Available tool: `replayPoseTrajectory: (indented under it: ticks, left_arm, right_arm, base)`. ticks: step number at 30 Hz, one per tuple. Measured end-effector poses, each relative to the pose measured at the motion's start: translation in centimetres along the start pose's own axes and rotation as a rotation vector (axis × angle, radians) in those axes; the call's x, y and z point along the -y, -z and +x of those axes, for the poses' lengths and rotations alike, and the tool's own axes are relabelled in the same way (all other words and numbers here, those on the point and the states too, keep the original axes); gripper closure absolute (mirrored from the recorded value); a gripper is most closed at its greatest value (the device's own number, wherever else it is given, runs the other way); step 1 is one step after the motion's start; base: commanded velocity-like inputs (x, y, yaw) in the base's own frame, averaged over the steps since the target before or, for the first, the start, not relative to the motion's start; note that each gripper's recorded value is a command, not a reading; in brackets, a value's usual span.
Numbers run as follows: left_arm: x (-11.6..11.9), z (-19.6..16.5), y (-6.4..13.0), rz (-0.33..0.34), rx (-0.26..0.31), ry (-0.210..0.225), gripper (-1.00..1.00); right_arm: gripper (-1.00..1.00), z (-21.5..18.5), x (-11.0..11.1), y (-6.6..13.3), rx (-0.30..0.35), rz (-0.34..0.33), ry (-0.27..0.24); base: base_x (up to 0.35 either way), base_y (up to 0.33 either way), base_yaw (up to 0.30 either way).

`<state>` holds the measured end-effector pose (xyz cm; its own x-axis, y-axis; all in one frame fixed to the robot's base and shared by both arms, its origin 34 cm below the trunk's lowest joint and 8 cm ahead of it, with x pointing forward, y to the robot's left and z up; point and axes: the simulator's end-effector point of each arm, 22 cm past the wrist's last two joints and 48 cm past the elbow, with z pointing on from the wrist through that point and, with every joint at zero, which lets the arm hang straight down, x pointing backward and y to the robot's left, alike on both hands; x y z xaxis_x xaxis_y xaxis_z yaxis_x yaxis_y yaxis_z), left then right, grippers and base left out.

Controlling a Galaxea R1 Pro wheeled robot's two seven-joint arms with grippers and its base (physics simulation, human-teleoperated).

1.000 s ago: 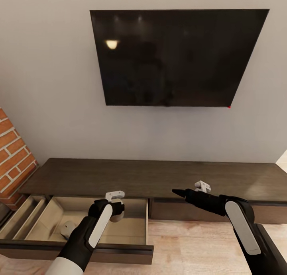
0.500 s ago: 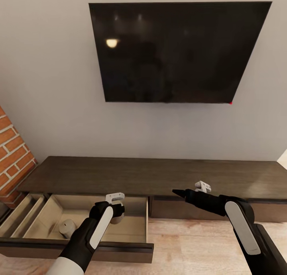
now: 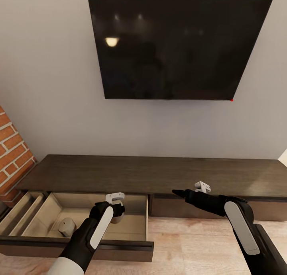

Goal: Place each of the two pumpkins and all three candles from the living room inside a cabinet in the living room (use any cabinet), then make sure every cabinet is closed, and position the cauldron so it is next to a table in the living room.

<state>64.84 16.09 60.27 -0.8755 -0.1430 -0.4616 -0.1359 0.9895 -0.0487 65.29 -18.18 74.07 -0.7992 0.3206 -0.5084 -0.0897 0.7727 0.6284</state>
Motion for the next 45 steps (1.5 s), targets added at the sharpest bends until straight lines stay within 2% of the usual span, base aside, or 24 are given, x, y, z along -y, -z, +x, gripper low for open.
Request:
replayPoseTrajectory:
  ticks: [9, 17, 37, 45]
  left_arm:
    - [-0.2, 1.1, -1.5, -0.002, -0.003, -0.002, 1.0]
    - [-0.1, 0.7, -1.5, 0.0, 0.016, 0.009, 1.0]
    - [0.0, 0.9, -1.6, -0.002, 0.017, 0.004, 1.0]
    - [-0.1, 1.8, -2.9, -0.002, 0.016, 0.004, 1.0]
  right_arm:
    - [-1.0, 1.0, 1.1, -0.9, 0.003, 0.001, -0.001]
    - [-1.0, 1.0, 1.1, -0.9, 0.004, 0.0, -0.001]
    - [-1.0, 1.4, 1.8, -1.1, -0.01, 0.009, -0.017]
    - [-1.0, 2.4, 2.8, -1.9, -0.01, 0.011, -0.017]
  base:
    - [0.0, 0.0, 0.0]
    - [0.006, 0.0, 0.0]
    - [0.083, 0.0, 0.0]
    - [0.0, 0.0, 0.0]
